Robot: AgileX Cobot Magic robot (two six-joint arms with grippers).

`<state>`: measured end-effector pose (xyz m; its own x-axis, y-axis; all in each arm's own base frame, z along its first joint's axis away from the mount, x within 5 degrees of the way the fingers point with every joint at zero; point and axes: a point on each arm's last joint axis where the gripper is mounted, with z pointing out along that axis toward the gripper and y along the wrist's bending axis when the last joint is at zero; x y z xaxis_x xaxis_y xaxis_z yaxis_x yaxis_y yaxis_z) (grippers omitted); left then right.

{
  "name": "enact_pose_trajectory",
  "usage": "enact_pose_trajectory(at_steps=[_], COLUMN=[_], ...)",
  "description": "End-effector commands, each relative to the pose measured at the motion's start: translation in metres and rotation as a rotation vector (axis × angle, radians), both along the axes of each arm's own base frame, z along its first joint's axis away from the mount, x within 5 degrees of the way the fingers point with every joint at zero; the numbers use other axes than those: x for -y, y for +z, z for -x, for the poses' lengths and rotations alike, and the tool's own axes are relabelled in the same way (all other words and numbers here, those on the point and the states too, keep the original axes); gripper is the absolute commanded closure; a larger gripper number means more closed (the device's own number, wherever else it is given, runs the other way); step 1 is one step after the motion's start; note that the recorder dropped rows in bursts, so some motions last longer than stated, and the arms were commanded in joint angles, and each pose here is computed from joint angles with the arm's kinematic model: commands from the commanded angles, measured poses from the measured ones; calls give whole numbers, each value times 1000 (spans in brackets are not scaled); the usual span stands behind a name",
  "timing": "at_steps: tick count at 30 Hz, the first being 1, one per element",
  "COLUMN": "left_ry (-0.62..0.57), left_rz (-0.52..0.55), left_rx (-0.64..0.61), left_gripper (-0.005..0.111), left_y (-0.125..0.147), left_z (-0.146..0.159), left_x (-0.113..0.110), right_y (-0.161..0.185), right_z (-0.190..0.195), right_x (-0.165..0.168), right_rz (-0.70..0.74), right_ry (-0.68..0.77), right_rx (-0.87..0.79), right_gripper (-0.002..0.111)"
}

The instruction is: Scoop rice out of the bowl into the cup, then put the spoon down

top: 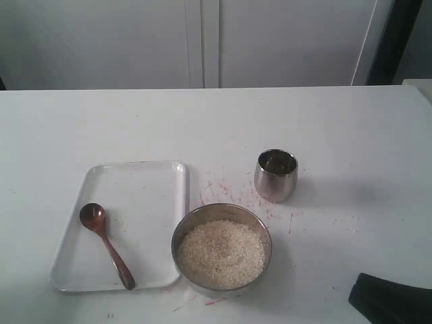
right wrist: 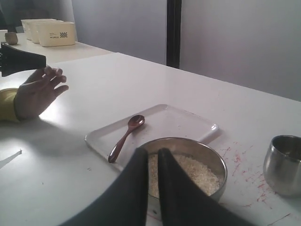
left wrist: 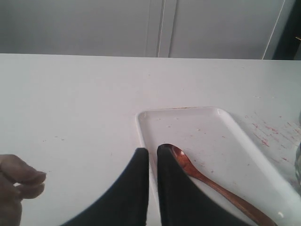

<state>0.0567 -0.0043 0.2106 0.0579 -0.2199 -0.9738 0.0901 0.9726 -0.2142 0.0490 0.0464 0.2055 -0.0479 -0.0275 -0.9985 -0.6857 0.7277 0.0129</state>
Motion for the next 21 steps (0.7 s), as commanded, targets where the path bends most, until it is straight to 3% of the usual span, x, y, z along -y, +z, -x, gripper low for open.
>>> enact_pose_trajectory(at_steps=[1,21], left_ry=[-6,-6], left_rz=[7,7], left_rx=[11,11], left_gripper=[92,92], left_y=[3,3], left_z=[1,1], left_x=[0,0], right_y=[-3,-6], right_z=[1,1], right_x=[0,0], right_rz=[-43,-68], right_ry=[0,-1], right_rx=[-62,-142], right_gripper=[99,99])
